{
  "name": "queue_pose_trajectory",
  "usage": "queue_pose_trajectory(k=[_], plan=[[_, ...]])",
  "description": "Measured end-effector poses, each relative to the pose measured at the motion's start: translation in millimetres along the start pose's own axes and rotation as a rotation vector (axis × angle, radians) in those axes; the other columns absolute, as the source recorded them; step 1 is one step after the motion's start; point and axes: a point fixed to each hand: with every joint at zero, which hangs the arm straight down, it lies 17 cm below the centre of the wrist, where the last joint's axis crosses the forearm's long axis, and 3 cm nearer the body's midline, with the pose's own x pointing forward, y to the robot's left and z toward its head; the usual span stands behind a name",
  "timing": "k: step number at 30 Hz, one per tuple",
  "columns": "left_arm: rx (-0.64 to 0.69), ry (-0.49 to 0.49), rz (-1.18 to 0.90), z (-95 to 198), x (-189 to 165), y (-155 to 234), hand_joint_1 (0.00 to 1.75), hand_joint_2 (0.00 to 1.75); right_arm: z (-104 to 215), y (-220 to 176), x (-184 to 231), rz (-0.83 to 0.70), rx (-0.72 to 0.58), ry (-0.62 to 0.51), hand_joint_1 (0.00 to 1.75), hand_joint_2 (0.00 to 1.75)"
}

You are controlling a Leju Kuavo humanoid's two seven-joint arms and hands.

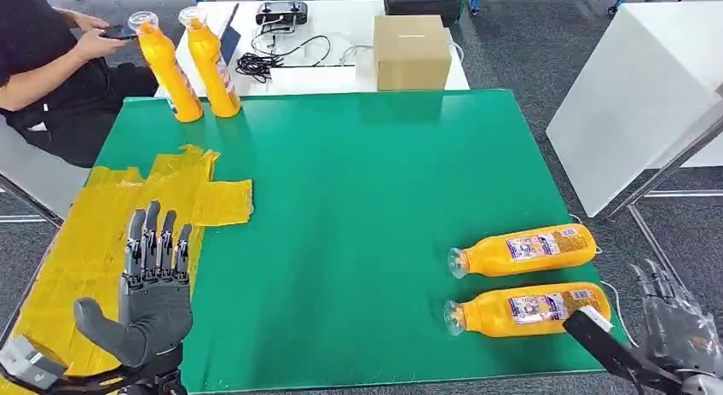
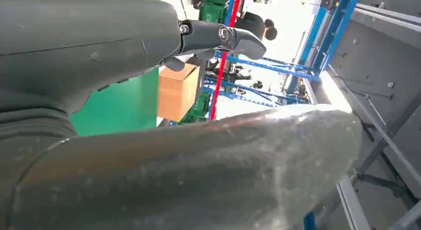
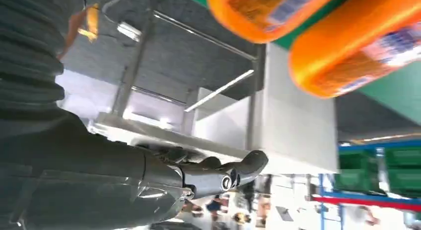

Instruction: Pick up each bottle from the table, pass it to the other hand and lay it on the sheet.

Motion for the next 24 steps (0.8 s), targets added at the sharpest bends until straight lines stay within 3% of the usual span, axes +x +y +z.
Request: queue_pose_trajectory(k=[6, 24], plan=[[0.002, 0.002, 0.003, -1, 0, 0, 0.00, 0.00, -7, 10, 14, 0.049, 0.048, -0.052, 0.00, 1.75], [-0.001, -0.009, 0.018, -10, 1, -1, 0.00, 0.00, -19, 70, 12, 0.121, 0.221, -0.062, 0.00, 1.75]])
